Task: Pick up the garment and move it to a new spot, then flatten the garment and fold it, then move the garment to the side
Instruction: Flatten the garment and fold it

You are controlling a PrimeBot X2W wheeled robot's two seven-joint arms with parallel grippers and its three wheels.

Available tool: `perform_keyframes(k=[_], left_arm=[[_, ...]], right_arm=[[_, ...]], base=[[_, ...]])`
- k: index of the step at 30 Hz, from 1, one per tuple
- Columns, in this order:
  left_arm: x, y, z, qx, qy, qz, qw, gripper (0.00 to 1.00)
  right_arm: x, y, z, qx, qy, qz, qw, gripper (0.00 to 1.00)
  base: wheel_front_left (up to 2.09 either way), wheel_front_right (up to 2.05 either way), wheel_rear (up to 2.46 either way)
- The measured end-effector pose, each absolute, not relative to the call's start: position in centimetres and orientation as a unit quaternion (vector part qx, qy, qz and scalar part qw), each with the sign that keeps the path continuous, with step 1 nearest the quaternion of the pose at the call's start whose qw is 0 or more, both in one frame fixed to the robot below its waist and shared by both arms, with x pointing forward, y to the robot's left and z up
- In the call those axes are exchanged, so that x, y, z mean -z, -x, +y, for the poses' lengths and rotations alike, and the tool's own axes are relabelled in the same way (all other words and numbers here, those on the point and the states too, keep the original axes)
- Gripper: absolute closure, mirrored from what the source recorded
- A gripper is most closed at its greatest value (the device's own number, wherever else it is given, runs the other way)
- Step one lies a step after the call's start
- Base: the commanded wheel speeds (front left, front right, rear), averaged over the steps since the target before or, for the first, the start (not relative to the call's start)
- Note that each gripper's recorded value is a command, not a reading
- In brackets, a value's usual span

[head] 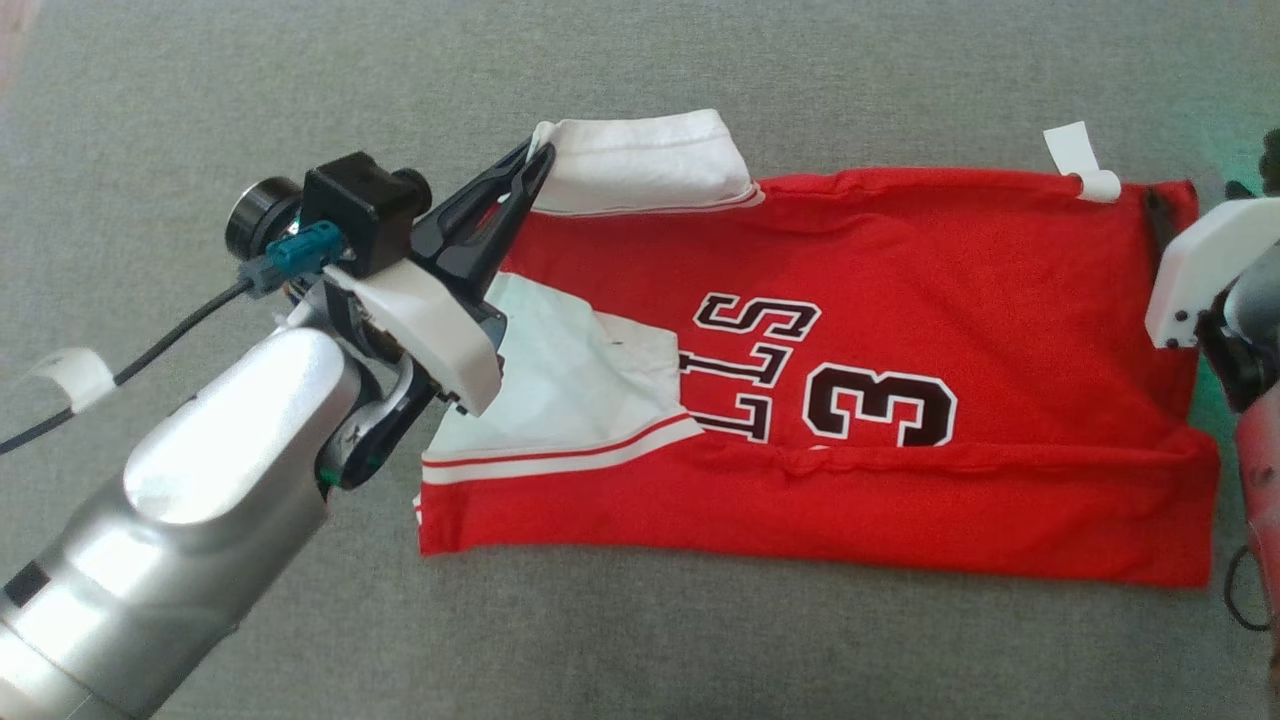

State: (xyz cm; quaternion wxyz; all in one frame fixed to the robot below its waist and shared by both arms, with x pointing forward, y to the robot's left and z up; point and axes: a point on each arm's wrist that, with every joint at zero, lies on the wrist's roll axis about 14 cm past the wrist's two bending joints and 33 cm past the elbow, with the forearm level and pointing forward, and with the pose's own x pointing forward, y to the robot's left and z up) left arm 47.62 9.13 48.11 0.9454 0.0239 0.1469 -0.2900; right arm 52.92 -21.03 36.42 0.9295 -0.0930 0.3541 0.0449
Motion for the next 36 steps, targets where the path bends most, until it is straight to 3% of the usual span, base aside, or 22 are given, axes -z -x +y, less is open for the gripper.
perform_keyframes(k=[1, 2, 3, 4, 11, 17, 24, 36], left_arm=[[-48.0, -47.6, 9.1, 0.289, -0.024, 0.149, 0.945, 1.0], [-48.0, -47.6, 9.0, 0.29, -0.024, 0.15, 0.945, 1.0], [-48.0, -47.6, 9.0, 0.29, -0.024, 0.15, 0.945, 1.0], [-47.9, -47.6, 8.9, 0.291, -0.025, 0.15, 0.944, 1.0], [-48.0, -48.2, 10.1, 0.265, -0.04, 0.151, 0.952, 1.0], [-47.1, -50.0, 12.0, 0.237, -0.078, 0.153, 0.956, 1.0], [-49.9, -56.2, 13.6, 0.203, -0.125, 0.099, 0.966, 1.0], [-52.1, -63.2, 13.1, 0.182, -0.149, 0.032, 0.971, 1.0]], right_arm=[[-36.4, -53.1, -21.0, -0.046, 0.097, 0.356, 0.928, 0.0], [-36.4, -53.1, -21.0, -0.048, 0.099, 0.357, 0.928, 0.33], [-36.4, -53.1, -21.0, -0.048, 0.099, 0.357, 0.928, 0.93], [-36.4, -53.0, -20.9, -0.05, 0.102, 0.358, 0.927, 1.0], [-37.2, -52.6, -20.4, -0.064, 0.106, 0.343, 0.931, 1.0], [-40.8, -54.4, -19.5, -0.072, 0.07, 0.28, 0.955, 1.0], [-44.9, -57.8, -17.7, -0.096, 0.03, 0.206, 0.973, 1.0], [-46.1, -60.9, -18.0, -0.103, 0.011, 0.157, 0.982, 1.0]], base=[[0.0, 0.0, 0.0], [0.0, 0.0, 0.0], [0.0, 0.0, 0.0], [0.0, 0.0, 0.0], [0.0, 0.0, 0.0], [0.0, 0.0, 0.0], [0.0, 0.0, 0.0], [0.0, 0.0, 0.0]])
